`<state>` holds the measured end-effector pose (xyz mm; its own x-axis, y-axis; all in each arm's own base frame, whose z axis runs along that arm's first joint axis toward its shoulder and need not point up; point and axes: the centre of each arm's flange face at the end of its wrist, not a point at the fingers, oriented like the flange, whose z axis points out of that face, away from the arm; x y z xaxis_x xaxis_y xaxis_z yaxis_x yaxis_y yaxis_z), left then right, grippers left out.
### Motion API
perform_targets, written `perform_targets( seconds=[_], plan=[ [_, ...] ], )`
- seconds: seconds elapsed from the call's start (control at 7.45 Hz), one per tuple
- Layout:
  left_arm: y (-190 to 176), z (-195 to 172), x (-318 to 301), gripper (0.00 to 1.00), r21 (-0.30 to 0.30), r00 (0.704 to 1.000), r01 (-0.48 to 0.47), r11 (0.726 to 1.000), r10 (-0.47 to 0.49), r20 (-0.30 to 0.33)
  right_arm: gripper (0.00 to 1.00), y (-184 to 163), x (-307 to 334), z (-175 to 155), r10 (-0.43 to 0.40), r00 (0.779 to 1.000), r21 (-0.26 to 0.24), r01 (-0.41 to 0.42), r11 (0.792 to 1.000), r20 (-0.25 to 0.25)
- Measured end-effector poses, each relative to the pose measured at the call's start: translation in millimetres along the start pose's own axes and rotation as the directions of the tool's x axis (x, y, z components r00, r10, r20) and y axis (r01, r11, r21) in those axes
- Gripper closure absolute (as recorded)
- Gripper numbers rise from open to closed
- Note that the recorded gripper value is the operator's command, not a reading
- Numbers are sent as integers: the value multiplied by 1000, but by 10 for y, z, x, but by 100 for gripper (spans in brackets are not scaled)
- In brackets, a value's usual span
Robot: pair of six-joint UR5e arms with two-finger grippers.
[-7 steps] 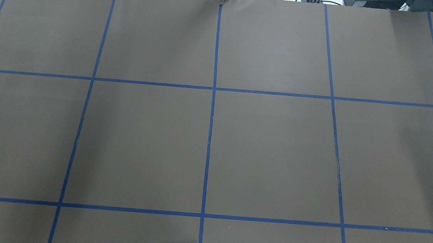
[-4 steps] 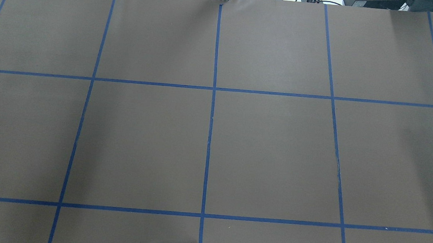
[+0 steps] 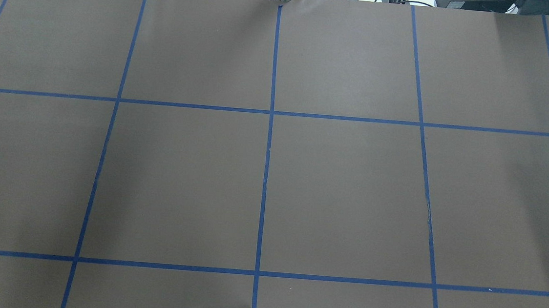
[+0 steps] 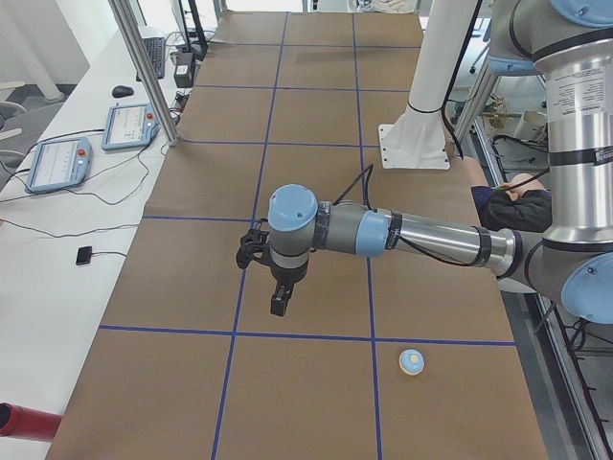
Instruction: Place and press bell with both arms
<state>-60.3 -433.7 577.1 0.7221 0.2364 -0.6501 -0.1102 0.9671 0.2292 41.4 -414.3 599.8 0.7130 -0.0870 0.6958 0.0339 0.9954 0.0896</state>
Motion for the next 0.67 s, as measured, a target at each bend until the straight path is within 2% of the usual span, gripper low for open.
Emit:
perform_targets(
  seconds=[0.67],
  plan=[
    [-10, 278, -277, 0, -50, 999, 46, 998, -46, 1, 0, -1, 13, 15, 4, 1000, -3, -4, 1000, -1]
  ],
)
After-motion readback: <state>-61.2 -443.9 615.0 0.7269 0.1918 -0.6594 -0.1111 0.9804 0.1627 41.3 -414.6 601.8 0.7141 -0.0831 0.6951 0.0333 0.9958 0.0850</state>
